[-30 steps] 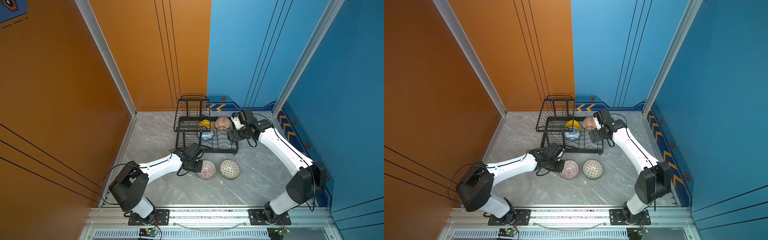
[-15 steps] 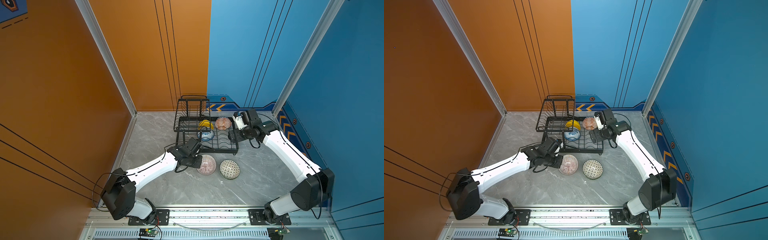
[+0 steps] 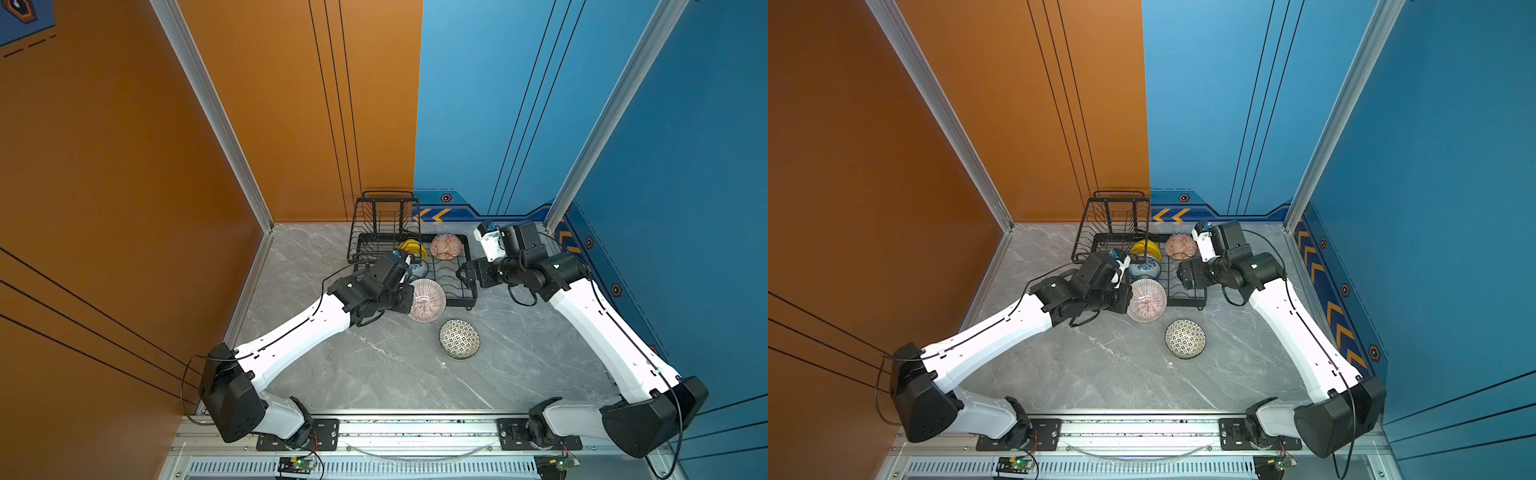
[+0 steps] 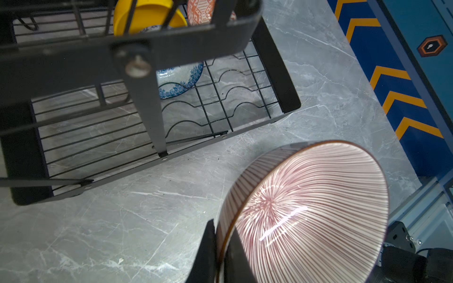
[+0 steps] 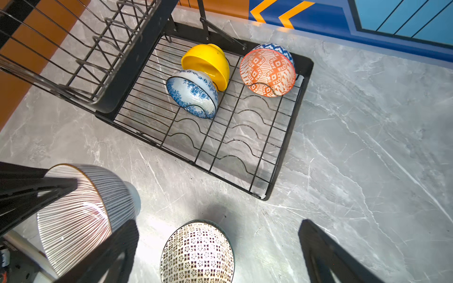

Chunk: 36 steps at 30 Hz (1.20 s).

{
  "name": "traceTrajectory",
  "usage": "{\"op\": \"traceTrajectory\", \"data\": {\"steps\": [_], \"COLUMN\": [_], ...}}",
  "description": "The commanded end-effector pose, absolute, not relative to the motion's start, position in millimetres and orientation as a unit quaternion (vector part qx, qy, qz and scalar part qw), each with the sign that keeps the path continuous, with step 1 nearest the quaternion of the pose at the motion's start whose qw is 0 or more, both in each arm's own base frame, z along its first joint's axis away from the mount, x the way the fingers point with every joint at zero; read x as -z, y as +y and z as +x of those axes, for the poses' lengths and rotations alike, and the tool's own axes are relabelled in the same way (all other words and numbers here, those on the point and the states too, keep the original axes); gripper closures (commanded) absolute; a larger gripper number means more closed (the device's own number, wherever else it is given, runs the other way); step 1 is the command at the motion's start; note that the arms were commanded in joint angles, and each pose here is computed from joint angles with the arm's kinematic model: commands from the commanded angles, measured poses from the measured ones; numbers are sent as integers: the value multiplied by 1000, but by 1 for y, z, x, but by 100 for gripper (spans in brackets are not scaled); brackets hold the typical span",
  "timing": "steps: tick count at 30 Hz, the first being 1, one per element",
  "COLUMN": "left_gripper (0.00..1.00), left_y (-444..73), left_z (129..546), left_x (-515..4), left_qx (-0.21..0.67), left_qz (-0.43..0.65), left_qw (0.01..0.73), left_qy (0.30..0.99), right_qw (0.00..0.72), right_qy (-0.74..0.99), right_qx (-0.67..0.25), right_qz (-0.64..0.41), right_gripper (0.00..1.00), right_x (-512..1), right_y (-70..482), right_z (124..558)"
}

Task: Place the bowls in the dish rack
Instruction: 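Lift the pink striped bowl with the left gripper while the right gripper grasps it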

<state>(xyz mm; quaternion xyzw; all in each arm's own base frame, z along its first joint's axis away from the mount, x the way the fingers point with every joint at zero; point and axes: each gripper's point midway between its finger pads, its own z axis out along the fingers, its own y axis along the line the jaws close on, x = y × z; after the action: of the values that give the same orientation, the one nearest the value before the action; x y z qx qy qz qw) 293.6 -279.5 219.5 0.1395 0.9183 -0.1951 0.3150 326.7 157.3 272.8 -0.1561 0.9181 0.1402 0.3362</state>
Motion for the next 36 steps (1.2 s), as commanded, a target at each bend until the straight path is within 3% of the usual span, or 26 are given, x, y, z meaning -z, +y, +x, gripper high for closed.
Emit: {"op": "traceTrajectory", "data": {"steps": [1, 9, 15, 22, 27, 36], "left_gripper": [100, 100, 100, 100, 100, 100], "left_y": [-289, -304, -306, -310, -313, -316], "left_z": [300, 309, 312, 316, 316, 317], "left_x": [-238, -253, -255, -260, -262, -260], "left_qx": [192, 175, 172, 178, 185, 191], "left_qz": [150, 182, 183, 180, 181, 191], "left_qw": [343, 371, 375, 380, 382, 386], "left_qy": [907, 894, 892, 890, 887, 882], "right_qw": [302, 306, 313, 326, 337, 361], "right_qy": [923, 918, 920, 923, 921, 915], "right_qx": [-184, -206, -197, -183, -182, -168], "right_qz": [-151, -144, -125, -87, -75, -67], "right_gripper": [0, 1, 10, 55, 63, 93], "right_x": [-270, -253, -237, -226, -226, -237], "right_y": [172, 191, 204, 210, 216, 210], "right_z": [314, 306, 305, 314, 314, 318]}}
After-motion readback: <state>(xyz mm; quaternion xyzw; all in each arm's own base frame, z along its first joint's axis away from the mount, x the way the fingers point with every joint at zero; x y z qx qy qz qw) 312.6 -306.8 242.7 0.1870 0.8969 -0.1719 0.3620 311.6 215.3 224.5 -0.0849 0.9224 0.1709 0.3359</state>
